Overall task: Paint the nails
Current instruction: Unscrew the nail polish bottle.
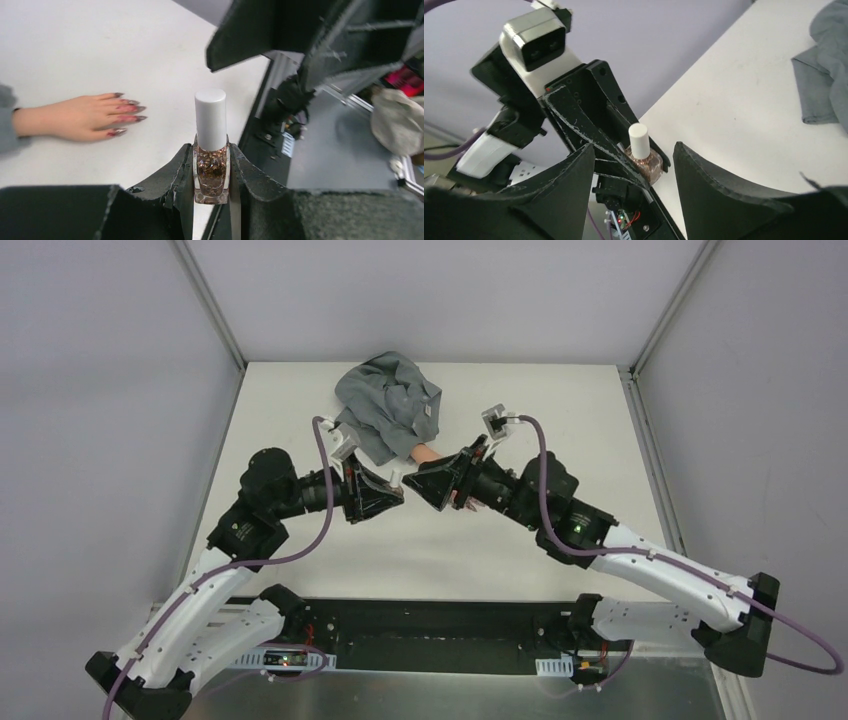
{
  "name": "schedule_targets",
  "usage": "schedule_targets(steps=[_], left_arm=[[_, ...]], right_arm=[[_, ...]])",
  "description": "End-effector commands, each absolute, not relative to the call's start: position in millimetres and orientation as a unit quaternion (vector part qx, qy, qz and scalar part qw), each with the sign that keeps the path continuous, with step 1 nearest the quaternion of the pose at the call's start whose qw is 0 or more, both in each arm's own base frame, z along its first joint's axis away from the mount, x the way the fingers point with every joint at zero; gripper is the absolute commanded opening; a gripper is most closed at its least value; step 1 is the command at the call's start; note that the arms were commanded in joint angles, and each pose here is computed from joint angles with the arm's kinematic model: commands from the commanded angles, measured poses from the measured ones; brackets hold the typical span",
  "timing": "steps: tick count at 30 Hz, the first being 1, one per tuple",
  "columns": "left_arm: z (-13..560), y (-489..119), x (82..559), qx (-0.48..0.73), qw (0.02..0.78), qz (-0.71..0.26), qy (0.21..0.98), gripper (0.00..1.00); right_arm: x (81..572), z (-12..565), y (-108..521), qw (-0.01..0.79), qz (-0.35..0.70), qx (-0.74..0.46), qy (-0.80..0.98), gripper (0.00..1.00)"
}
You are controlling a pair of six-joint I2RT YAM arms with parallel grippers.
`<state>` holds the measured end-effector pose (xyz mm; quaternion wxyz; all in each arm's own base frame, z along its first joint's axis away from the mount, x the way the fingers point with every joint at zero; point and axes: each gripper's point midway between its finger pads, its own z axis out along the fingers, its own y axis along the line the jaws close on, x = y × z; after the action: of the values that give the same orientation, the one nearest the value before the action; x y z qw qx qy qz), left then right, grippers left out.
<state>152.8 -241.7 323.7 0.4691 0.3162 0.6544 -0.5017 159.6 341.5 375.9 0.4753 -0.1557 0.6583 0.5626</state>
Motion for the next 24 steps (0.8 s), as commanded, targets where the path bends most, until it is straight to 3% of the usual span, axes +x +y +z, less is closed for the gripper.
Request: schedule_targets(steps=[1,24], left_arm=[[317.1,-220.0,188.0,0.256,0.534,-0.414,0.691,0.00],[306.8,-224.5,193.7,0.252,0.517,-0.414,0.705,0.00]], right_arm=[[189.6,384.0,341.2,0.520,0.512,-0.064,0.681,0.60],[207.7,361.9,390.7,0.547,0.412,-0.057,0.727,0.45]])
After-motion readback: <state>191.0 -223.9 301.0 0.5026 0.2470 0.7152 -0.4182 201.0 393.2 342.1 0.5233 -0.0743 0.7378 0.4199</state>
